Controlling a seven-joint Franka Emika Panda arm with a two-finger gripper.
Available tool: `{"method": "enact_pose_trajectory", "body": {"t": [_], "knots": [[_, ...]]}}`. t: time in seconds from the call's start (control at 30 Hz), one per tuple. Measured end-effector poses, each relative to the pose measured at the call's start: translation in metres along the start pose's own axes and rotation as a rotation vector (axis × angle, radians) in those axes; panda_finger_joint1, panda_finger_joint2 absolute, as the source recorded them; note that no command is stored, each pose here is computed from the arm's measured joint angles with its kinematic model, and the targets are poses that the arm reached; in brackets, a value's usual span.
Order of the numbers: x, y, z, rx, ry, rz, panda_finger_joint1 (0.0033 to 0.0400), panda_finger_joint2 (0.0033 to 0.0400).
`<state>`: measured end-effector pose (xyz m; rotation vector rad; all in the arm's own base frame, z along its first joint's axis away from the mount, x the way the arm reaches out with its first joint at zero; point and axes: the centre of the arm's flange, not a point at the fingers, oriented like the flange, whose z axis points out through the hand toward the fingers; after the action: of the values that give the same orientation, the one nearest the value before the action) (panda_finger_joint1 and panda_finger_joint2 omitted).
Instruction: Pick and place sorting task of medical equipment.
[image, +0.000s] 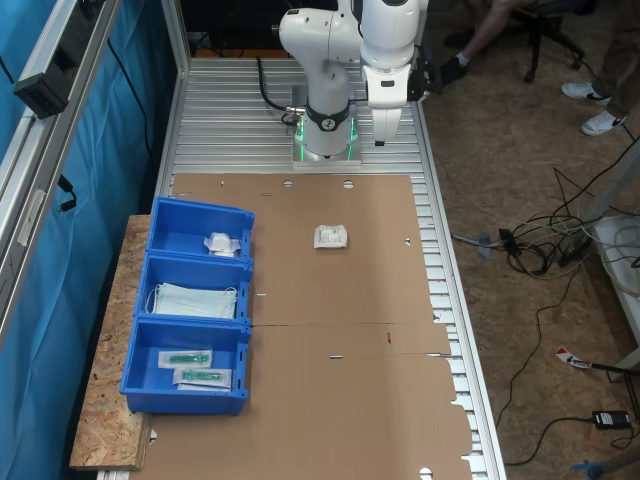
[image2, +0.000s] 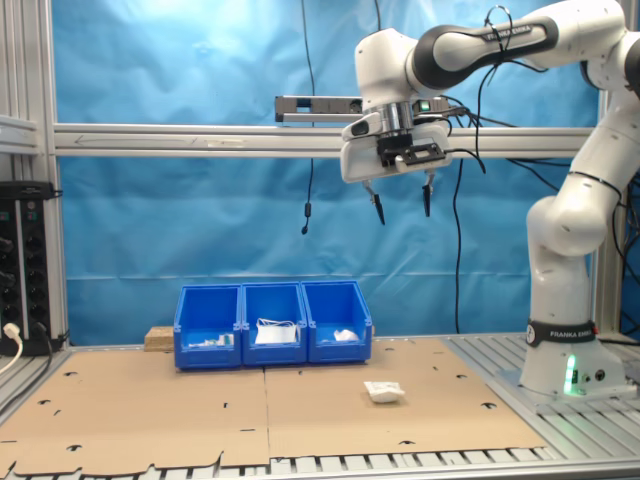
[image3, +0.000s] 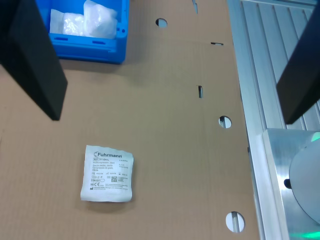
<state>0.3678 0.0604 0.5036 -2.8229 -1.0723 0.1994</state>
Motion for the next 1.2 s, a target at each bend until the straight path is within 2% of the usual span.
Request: {"method": "enact_pose_trajectory", "body": {"t": [0.87, 1.2], "knots": [[-0.002, -0.002, -0.003, -0.009, 0.007, 0.000, 0.0400, 0.0400], [0.004, 0.007, 0.023, -0.021, 0.020, 0.002, 0.0400, 0.0400]]}}
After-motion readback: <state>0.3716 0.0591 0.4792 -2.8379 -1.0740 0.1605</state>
